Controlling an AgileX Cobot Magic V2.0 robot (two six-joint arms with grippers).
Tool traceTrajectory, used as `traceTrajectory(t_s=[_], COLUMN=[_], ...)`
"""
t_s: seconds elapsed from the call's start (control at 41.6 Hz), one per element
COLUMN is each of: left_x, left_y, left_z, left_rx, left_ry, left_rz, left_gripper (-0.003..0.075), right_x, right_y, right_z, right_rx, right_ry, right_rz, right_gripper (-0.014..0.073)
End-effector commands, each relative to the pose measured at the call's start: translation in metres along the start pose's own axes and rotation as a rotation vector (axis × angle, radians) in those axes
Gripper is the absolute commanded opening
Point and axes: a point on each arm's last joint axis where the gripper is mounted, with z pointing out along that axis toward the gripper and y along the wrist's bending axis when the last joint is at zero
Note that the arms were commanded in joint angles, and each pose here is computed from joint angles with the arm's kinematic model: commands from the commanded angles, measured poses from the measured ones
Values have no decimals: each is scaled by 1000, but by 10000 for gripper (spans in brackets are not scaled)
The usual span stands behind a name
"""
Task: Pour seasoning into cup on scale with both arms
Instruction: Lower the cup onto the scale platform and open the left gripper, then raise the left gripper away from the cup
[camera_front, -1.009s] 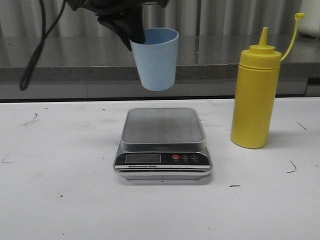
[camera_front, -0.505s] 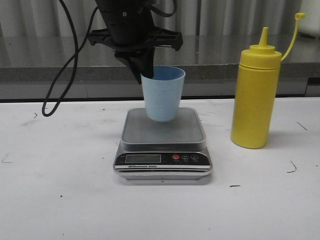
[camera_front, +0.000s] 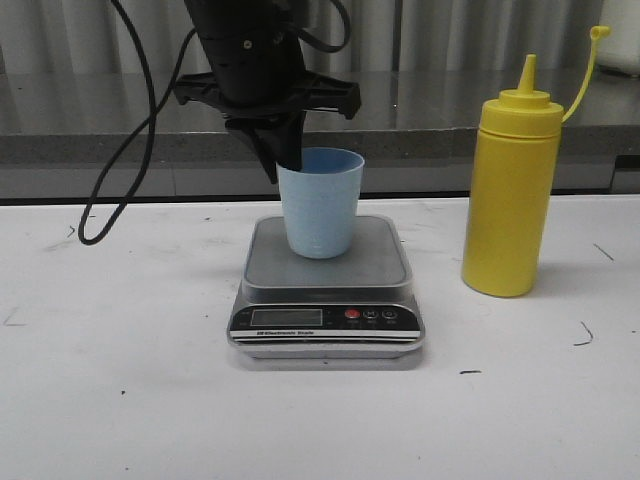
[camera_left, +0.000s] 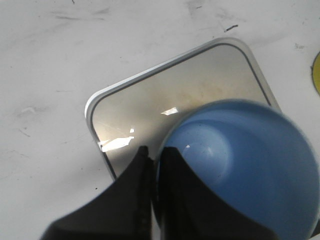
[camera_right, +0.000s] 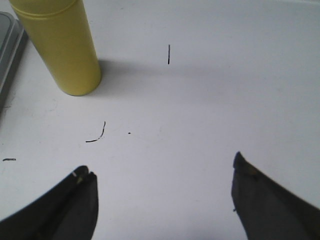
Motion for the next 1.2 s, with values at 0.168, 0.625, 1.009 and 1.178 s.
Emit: traceTrajectory(t_s=[0.168,0.625,1.009,1.178], left_x=[-13,16,123,175], left_y=[-4,14,51,49], left_z=[-39,-162,-233,-242], left_rx=[26,21,-40,-13], left_ry=[-113,-312,-440,-452], left_rz=[-14,18,-51,-67], left_gripper=[419,398,398,398], right_x=[-15,-15,-15,-21], right_y=[0,0,13,23], right_z=[-6,-6,-8,-16], right_rx=[2,2,-95,-159], right_ry=[-90,-88,-80,-79], right_rz=[-9,-9,-48,-95], right_gripper=[572,572,572,572])
